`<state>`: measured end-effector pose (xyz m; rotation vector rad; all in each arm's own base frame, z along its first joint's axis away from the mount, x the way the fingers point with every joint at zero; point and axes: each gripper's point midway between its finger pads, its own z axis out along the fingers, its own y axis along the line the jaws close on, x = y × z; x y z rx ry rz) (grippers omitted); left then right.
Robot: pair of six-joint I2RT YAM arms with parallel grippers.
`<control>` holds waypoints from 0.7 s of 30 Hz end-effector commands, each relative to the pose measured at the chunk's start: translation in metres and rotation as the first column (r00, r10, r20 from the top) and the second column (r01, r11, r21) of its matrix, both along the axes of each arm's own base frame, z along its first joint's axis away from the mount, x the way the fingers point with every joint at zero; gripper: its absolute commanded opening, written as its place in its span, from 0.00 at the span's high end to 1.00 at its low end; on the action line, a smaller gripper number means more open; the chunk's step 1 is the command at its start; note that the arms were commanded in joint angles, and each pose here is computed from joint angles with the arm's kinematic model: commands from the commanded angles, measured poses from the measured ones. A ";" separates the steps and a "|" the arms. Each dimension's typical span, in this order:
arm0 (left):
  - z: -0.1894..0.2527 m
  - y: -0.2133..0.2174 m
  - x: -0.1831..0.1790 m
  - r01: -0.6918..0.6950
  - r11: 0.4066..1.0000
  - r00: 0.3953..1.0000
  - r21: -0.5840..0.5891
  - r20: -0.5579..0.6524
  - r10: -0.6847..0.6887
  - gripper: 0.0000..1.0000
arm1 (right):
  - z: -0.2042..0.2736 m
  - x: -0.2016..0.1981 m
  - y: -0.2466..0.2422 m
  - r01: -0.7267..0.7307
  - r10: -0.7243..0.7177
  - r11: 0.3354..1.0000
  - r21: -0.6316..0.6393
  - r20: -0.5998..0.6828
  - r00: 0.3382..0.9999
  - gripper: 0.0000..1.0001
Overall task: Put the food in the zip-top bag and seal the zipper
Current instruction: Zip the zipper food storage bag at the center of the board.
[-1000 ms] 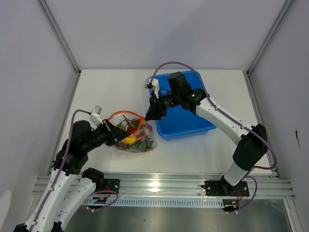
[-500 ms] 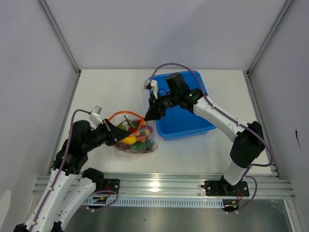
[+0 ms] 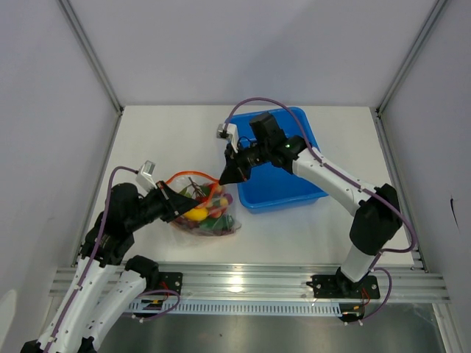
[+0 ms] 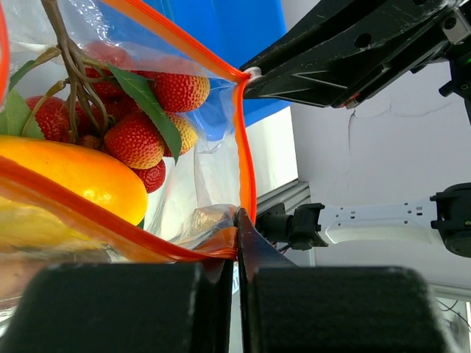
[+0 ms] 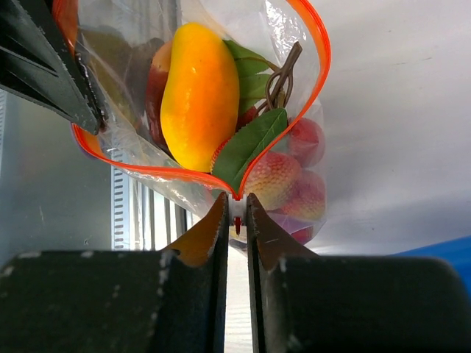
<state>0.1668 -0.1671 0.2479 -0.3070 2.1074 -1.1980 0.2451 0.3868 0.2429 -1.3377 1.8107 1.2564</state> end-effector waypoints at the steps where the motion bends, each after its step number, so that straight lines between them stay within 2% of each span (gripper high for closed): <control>1: 0.024 -0.001 0.001 0.016 1.000 0.996 -0.020 0.084 -0.014 0.99 | 0.002 0.003 0.007 -0.010 0.010 1.000 0.012 0.037 0.999 1.00; 8: 0.015 0.007 0.005 -0.019 0.999 0.995 0.038 0.099 0.015 0.99 | 0.021 -0.011 0.006 0.015 -0.016 1.000 0.010 0.040 0.999 1.00; 12: 0.018 0.023 0.011 -0.078 0.987 0.981 0.142 0.190 0.050 0.99 | 0.039 -0.022 0.003 0.056 -0.058 0.998 0.030 0.063 0.996 1.00; 15: 0.025 0.033 0.016 -0.112 0.971 0.966 0.210 0.252 0.057 0.96 | 0.047 -0.031 0.003 0.045 -0.047 0.998 0.033 0.055 0.997 1.00; 18: 0.037 0.043 0.018 -0.158 0.957 0.948 0.244 0.308 0.078 0.86 | 0.048 -0.037 0.004 0.047 -0.047 0.999 0.009 0.058 0.997 1.00; 19: 0.043 0.044 0.018 -0.166 0.956 0.941 0.243 0.329 0.079 0.76 | 0.048 -0.038 0.002 0.051 -0.051 0.999 0.001 0.059 0.997 1.00; 21: 0.051 0.045 0.019 -0.171 0.954 0.928 0.247 0.365 0.072 0.68 | 0.050 -0.038 0.001 0.060 -0.060 0.998 0.000 0.066 0.996 1.00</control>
